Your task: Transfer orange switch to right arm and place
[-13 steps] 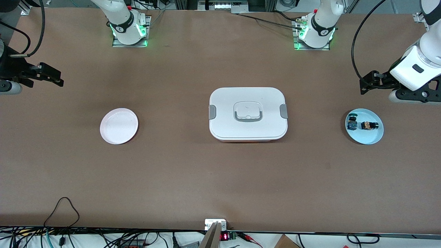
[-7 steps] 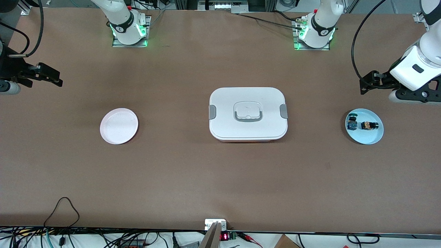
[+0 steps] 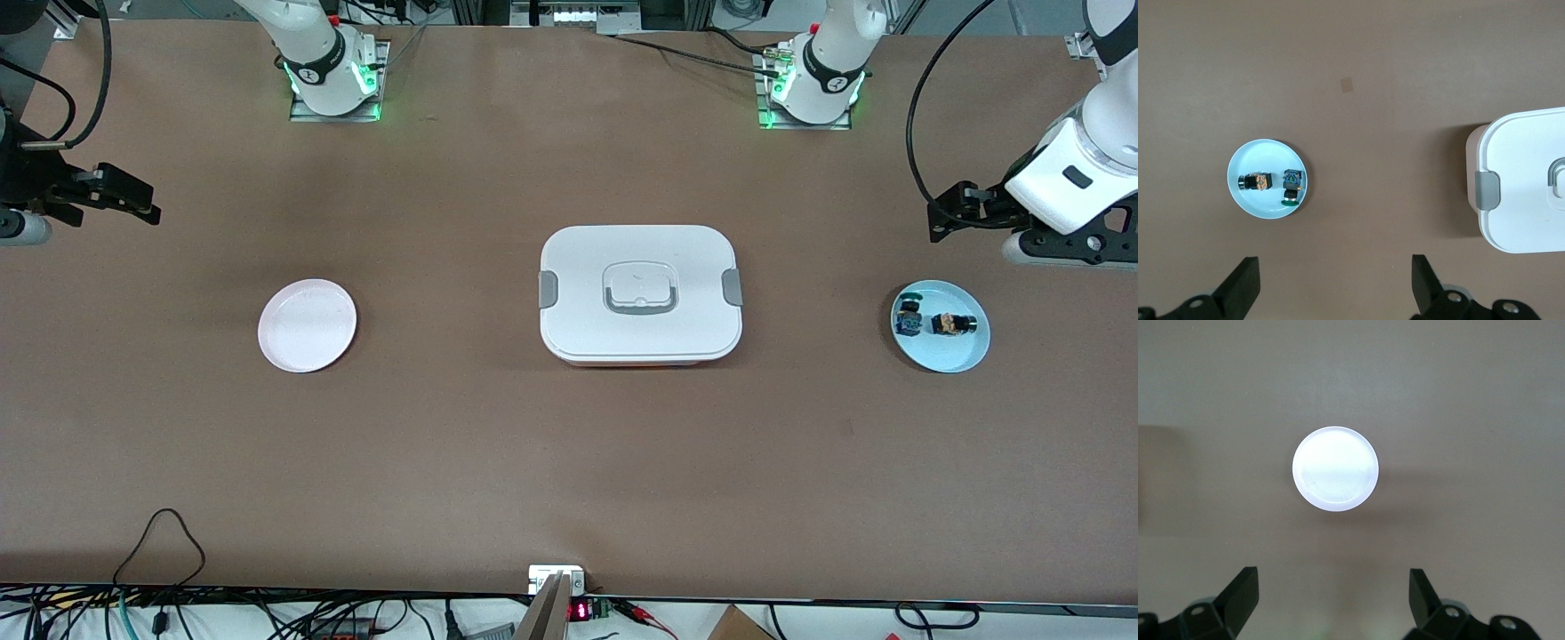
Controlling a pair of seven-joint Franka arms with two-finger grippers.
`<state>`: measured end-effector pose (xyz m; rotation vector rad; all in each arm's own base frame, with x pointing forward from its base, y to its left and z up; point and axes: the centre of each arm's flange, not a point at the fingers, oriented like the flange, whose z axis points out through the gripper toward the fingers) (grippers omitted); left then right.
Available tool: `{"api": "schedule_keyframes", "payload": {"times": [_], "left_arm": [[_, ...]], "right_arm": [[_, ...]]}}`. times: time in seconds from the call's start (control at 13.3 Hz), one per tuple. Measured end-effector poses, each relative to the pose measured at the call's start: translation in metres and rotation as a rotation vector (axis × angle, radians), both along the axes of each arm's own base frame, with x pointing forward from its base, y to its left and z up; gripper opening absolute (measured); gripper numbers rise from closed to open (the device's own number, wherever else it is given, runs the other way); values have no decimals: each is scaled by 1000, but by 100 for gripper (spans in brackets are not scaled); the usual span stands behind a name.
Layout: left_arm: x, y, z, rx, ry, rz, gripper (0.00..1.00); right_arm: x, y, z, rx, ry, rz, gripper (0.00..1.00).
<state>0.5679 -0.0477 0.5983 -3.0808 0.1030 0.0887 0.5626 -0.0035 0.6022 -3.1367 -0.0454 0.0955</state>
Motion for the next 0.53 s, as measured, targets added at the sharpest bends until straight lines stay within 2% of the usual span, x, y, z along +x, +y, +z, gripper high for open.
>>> {"api": "schedule_keyframes", "payload": {"times": [0.23,0.53], "left_arm": [[1,2,-8,2,30,4,100],[11,32,-45,7,132,58,100]], "right_arm": [[2,-1,-1,0,-3,-2,100],[2,-3,-1,0,-6,-5,100]]}}
